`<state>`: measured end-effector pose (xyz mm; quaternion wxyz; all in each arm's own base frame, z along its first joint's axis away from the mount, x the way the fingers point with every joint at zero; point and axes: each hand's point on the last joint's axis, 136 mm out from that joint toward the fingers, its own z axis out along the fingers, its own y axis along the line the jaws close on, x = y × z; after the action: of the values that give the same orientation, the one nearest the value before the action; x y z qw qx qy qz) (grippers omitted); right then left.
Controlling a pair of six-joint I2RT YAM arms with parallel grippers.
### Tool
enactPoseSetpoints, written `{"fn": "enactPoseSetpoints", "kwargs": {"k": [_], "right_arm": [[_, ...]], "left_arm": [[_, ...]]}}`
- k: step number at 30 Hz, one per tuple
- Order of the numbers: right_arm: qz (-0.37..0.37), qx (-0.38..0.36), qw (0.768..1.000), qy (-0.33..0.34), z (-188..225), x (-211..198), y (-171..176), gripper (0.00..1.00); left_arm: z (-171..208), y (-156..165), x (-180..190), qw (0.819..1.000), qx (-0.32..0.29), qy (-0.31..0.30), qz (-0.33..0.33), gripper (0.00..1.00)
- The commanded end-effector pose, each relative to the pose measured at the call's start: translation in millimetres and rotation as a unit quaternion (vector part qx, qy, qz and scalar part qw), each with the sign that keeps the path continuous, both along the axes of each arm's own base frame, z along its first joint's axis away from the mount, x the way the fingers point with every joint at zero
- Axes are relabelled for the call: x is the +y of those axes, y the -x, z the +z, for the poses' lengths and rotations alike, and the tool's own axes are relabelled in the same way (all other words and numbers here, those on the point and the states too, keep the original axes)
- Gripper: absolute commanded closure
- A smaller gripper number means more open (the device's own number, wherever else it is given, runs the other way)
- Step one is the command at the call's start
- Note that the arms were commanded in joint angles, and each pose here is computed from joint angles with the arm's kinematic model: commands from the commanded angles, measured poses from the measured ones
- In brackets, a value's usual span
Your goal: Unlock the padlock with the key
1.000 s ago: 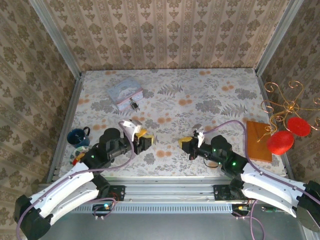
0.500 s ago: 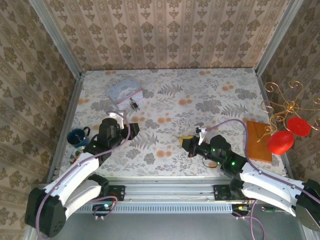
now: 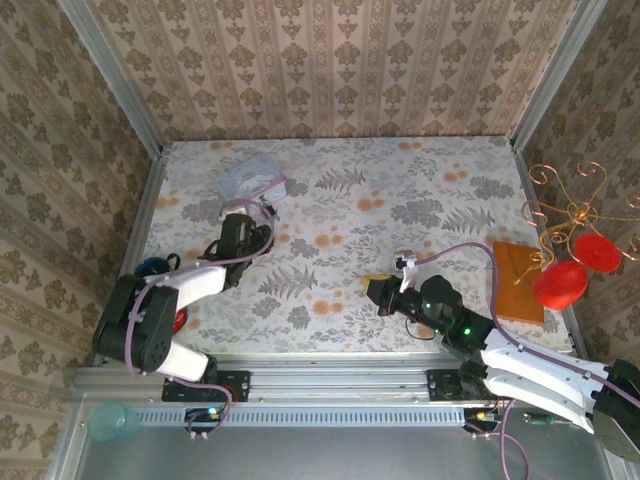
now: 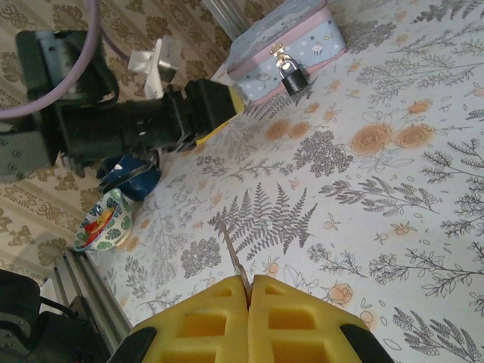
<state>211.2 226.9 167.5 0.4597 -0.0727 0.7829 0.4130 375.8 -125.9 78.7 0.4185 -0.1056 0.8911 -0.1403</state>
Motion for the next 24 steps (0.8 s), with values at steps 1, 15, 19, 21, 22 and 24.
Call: {"fn": "enactPoseSetpoints", "kwargs": {"k": [1, 15, 19, 21, 22, 24], "right_arm": [[-0.007, -0.007, 1.0, -0.021, 7, 0, 2, 1.0], [-0.012, -0.015, 1.0, -0.017, -3, -12, 14, 1.0], [-0.009, -0.033, 0.999, -0.034, 8, -16, 19, 1.0], [-0.008, -0.041, 0.999, -0.031, 12, -19, 20, 1.0], [-0.008, -0.043, 0.999, -0.025, 12, -20, 21, 1.0], [-0.007, -0.044, 0.999, -0.016, 11, -22, 22, 1.0]], "left_arm": [[8, -25, 16, 0.998, -0.024, -0.01, 0.065, 0.47], [-22, -61, 5, 0.997, 0.03, -0.032, 0.066, 0.45], [-26, -67, 5, 0.997, 0.035, -0.033, 0.067, 0.46], [-27, -71, 4, 0.997, 0.035, -0.035, 0.065, 0.45], [-28, -72, 5, 0.996, 0.035, -0.037, 0.066, 0.46], [-30, -77, 3, 0.997, 0.033, -0.034, 0.064, 0.45]]}}
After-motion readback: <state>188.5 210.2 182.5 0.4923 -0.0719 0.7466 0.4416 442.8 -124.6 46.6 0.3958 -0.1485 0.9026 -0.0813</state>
